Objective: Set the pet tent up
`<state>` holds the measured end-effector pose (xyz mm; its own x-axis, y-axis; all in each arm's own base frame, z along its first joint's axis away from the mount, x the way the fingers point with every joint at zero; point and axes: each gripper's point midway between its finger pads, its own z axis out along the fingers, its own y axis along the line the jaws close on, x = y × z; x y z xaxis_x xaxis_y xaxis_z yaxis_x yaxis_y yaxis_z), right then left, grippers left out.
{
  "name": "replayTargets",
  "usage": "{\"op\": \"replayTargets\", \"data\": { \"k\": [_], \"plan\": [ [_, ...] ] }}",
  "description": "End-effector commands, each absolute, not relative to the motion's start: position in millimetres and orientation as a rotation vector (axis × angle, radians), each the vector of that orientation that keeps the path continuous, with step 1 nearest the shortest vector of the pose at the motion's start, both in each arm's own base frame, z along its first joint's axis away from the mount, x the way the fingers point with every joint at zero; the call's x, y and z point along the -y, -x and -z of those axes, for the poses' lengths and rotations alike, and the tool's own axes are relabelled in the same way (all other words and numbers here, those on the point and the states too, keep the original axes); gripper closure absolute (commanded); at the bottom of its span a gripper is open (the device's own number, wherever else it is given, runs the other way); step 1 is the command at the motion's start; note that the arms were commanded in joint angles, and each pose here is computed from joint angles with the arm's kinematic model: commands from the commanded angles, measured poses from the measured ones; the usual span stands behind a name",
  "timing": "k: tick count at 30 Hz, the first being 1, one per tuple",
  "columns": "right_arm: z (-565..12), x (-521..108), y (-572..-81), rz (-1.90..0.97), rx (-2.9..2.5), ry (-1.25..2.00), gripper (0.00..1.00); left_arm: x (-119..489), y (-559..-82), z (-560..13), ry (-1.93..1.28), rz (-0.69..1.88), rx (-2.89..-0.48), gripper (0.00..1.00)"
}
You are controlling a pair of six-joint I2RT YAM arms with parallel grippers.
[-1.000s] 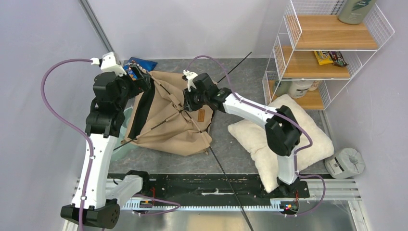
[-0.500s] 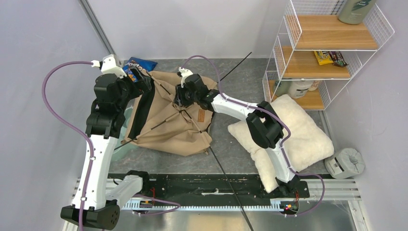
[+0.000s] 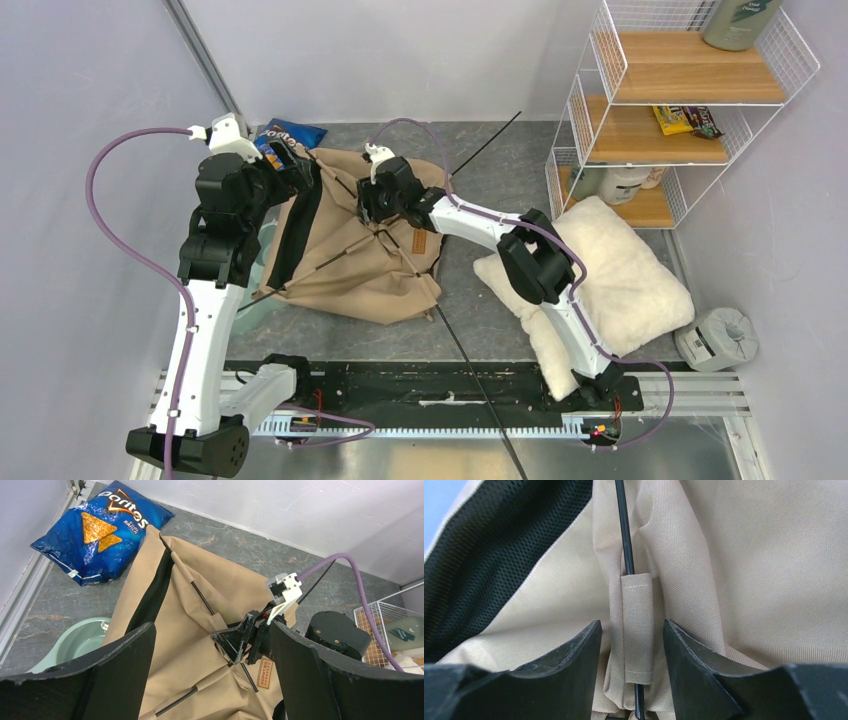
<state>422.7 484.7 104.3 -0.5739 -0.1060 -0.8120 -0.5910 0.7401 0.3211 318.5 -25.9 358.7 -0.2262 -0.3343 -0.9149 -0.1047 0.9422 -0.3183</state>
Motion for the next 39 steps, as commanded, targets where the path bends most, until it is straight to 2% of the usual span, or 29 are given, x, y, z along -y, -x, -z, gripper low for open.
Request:
{"op": "replayTargets", "data": {
  "k": [1,3,5,11,20,26,33,39],
  "plan": [
    [-91,-497,-414,-0.729,-2.113,0.61,0.43,23,-318,-373,0.357,0.223,-1.759,0.1],
    [-84,-499,-411,-0.705,-2.121,0.63,0.45,22,-318,-372,0.359,0.221,-1.761,0.1],
    [-79,-500,-409,-0.663,-2.123,0.643,0.52,23,-318,-371,0.358,0.22,-1.763,0.1],
    [-99,-492,-418,-0.552,-2.064,0.579,1.0,20,-314,-371,0.363,0.209,-1.757,0.1],
    [-203,-481,-419,-0.639,-1.878,0.373,1.0,20,-309,-376,0.362,0.215,-1.738,0.11],
    [-243,-461,-421,-0.644,-1.806,0.21,1.0,22,-306,-374,0.358,0.225,-1.741,0.11],
    [-253,-426,-430,-0.488,-1.803,0.077,1.0,23,-305,-371,0.355,0.235,-1.746,0.11],
    [-218,-404,-435,-0.311,-1.907,0.013,1.0,27,-307,-369,0.351,0.255,-1.752,0.11]
  ]
}}
